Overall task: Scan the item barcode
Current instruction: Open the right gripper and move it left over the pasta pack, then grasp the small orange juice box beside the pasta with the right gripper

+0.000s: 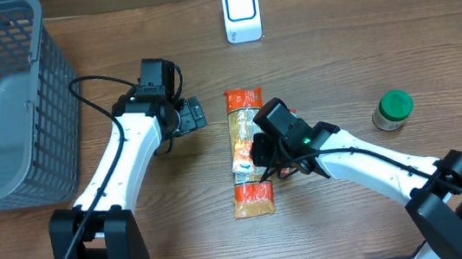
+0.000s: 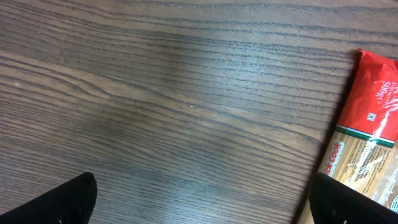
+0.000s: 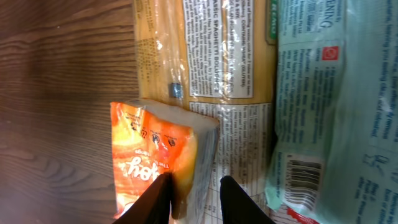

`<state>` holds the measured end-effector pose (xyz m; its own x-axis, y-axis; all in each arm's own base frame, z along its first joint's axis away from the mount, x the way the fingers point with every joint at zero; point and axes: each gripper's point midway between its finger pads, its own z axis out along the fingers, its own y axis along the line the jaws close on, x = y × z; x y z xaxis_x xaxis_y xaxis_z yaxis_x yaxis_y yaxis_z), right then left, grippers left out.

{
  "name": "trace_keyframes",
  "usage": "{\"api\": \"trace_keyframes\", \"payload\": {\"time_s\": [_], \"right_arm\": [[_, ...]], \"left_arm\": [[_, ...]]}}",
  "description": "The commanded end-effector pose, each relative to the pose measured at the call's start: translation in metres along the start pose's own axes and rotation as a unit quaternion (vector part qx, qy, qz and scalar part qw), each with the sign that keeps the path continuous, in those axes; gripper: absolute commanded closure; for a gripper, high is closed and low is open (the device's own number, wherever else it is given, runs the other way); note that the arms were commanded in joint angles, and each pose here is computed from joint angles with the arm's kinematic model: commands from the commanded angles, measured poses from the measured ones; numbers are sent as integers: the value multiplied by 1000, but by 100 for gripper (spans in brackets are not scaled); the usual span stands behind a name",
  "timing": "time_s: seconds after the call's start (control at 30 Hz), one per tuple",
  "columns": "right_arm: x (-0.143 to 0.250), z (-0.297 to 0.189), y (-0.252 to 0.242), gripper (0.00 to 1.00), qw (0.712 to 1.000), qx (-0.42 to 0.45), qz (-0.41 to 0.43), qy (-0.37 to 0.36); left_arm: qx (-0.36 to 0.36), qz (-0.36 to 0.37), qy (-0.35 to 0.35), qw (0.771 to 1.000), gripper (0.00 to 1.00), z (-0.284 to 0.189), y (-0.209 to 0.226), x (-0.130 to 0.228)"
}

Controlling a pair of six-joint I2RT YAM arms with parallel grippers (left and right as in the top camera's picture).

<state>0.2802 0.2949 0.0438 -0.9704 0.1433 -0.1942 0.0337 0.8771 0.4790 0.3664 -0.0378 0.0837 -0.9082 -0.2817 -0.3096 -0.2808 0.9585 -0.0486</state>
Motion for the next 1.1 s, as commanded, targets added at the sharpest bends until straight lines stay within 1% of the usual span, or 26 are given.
{"api": "trace_keyframes", "payload": {"time_s": [0.0,0.27,0.3,0.33,0.43,0.6,0.73,0.77,0.93,1.0,1.07], "right_arm": [[5,3,2,72,1000,-8,-1,8],[5,3,2,72,1000,-7,-1,6],[4,3,2,70,1000,-7,-1,6],[4,3,2,63,1000,-8,-1,6],[4,3,4,62,1000,-11,-2,5],[1,1,12,63,1000,-29,-6,0],[0,1,7,64,1000,-17,-4,-3],[0,1,6,67,1000,-14,-3,-4],[-1,2,3,71,1000,-7,-3,-7],[0,2,3,75,1000,-8,-3,-6],[0,3,2,75,1000,-5,-2,-5]], "left_arm": [[6,-2,-10,1000,0,-6,-2,-5],[6,-2,-10,1000,0,-6,-2,-5],[6,-2,-10,1000,0,-6,-2,-5],[6,-2,-10,1000,0,-6,-2,-5],[6,-2,-10,1000,0,-6,-2,-5],[6,-2,-10,1000,0,-6,-2,-5],[6,-2,-10,1000,0,-6,-2,-5],[6,-2,-10,1000,0,-6,-2,-5],[6,-2,-10,1000,0,-6,-2,-5],[6,-2,-10,1000,0,-6,-2,-5],[6,-2,-10,1000,0,-6,-2,-5]]}}
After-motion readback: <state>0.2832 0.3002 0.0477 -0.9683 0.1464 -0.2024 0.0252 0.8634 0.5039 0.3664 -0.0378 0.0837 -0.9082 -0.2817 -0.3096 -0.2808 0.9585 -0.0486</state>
